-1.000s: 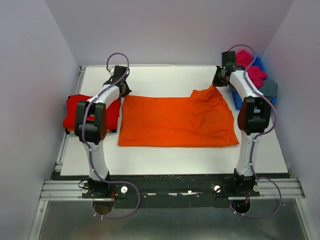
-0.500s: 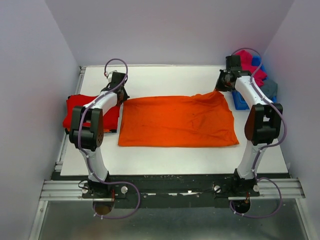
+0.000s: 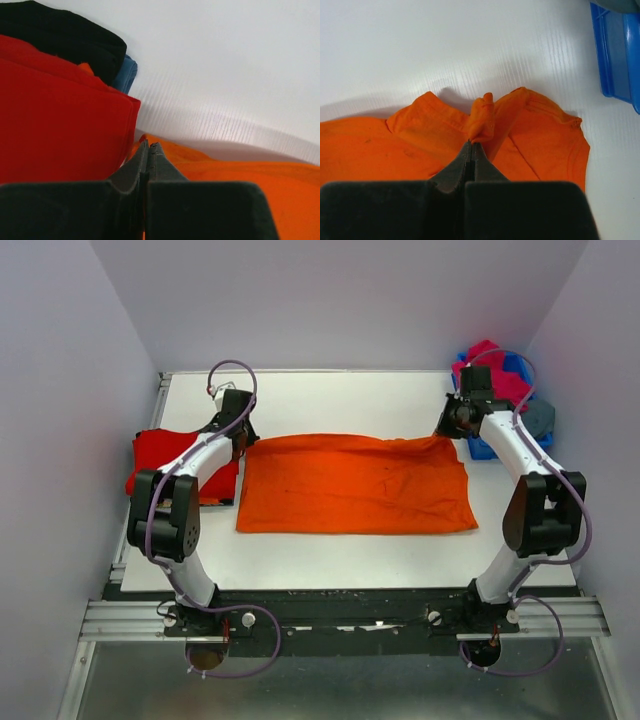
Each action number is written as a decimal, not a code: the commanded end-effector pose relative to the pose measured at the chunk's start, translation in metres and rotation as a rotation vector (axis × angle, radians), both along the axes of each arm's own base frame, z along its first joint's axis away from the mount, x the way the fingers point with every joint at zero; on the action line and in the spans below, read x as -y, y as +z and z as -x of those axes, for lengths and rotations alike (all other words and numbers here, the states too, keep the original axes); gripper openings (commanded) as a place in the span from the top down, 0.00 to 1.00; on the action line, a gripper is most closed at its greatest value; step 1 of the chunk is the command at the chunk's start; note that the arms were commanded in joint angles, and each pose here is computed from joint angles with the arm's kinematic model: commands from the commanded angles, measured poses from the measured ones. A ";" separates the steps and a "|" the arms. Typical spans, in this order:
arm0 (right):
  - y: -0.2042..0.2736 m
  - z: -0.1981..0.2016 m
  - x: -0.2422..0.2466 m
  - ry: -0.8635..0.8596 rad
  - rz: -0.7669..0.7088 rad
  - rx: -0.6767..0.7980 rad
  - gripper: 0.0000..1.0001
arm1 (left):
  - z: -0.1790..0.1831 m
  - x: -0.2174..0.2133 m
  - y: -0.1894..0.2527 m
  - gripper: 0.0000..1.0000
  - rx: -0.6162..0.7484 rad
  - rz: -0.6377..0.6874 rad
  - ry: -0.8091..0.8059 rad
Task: Fold and stack the t-shirts
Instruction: Fold the other side of the tshirt into a rectangle
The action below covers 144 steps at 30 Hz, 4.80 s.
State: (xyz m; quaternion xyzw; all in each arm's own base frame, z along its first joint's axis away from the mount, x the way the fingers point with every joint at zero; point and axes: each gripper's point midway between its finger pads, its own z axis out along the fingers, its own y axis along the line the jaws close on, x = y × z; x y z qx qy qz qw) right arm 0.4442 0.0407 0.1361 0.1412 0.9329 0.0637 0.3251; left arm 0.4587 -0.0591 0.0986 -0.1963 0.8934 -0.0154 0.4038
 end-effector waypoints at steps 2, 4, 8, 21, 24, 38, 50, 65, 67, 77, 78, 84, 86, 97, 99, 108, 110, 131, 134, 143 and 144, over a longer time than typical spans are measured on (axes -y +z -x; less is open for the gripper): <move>0.017 0.013 0.006 -0.015 0.007 0.051 0.99 | 0.012 -0.007 0.017 1.00 0.045 -0.029 0.043; 0.020 0.018 0.007 -0.019 0.012 0.057 0.99 | 0.017 -0.011 0.017 1.00 0.038 -0.037 0.056; 0.020 0.028 0.008 -0.026 0.009 0.050 0.99 | 0.026 -0.014 0.017 1.00 0.030 -0.038 0.074; 0.016 0.066 0.016 -0.116 -0.005 0.057 0.99 | 0.053 -0.021 0.011 1.00 0.042 -0.026 0.097; 0.013 0.076 0.016 -0.127 -0.015 0.068 0.99 | 0.060 -0.020 0.006 1.00 0.034 -0.024 0.091; -0.059 0.144 0.019 -0.320 -0.123 0.051 0.59 | 0.103 -0.001 -0.041 0.92 -0.078 0.018 0.054; -0.016 0.100 -0.004 -0.068 -0.125 0.135 0.38 | 0.106 0.002 0.027 0.50 0.096 0.036 0.061; -0.058 0.055 -0.059 0.105 -0.262 -0.020 0.43 | 0.072 0.144 0.014 0.54 0.039 0.227 -0.267; -0.063 0.052 -0.066 0.129 -0.282 -0.034 0.43 | 0.067 0.169 0.013 0.54 0.030 0.253 -0.313; -0.086 0.064 -0.082 0.183 -0.359 -0.108 0.41 | 0.053 0.290 -0.021 0.54 -0.113 0.367 -0.559; -0.084 0.068 -0.087 0.200 -0.387 -0.116 0.40 | 0.052 0.296 -0.027 0.54 -0.130 0.374 -0.571; -0.068 0.101 -0.103 0.270 -0.476 -0.121 0.41 | 0.059 0.323 -0.054 0.55 -0.225 0.441 -0.654; -0.064 0.114 -0.104 0.285 -0.489 -0.118 0.41 | 0.063 0.330 -0.057 0.55 -0.234 0.462 -0.681; -0.035 0.099 -0.066 0.154 -0.291 -0.026 0.46 | 0.064 0.358 -0.015 0.56 -0.102 0.514 -0.828; -0.037 0.093 -0.056 0.108 -0.247 -0.017 0.51 | 0.066 0.362 -0.012 0.56 -0.095 0.505 -0.844; -0.052 0.062 -0.031 -0.010 -0.166 -0.048 0.99 | 0.072 0.375 0.004 0.55 0.000 0.465 -0.923; -0.059 0.060 -0.024 -0.041 -0.157 -0.070 0.99 | 0.071 0.382 0.009 0.53 0.026 0.475 -0.954; -0.102 0.046 -0.014 -0.129 -0.169 -0.195 0.99 | 0.074 0.421 -0.024 0.53 -0.076 0.450 -1.043; -0.103 0.046 -0.014 -0.130 -0.169 -0.196 0.99 | 0.073 0.419 -0.029 0.53 -0.078 0.429 -1.041; -0.103 0.046 -0.013 -0.131 -0.171 -0.194 0.99 | 0.088 0.430 -0.018 0.78 -0.061 0.515 -1.138; -0.104 0.046 -0.013 -0.131 -0.172 -0.195 0.99 | 0.090 0.430 -0.019 0.85 -0.062 0.513 -1.150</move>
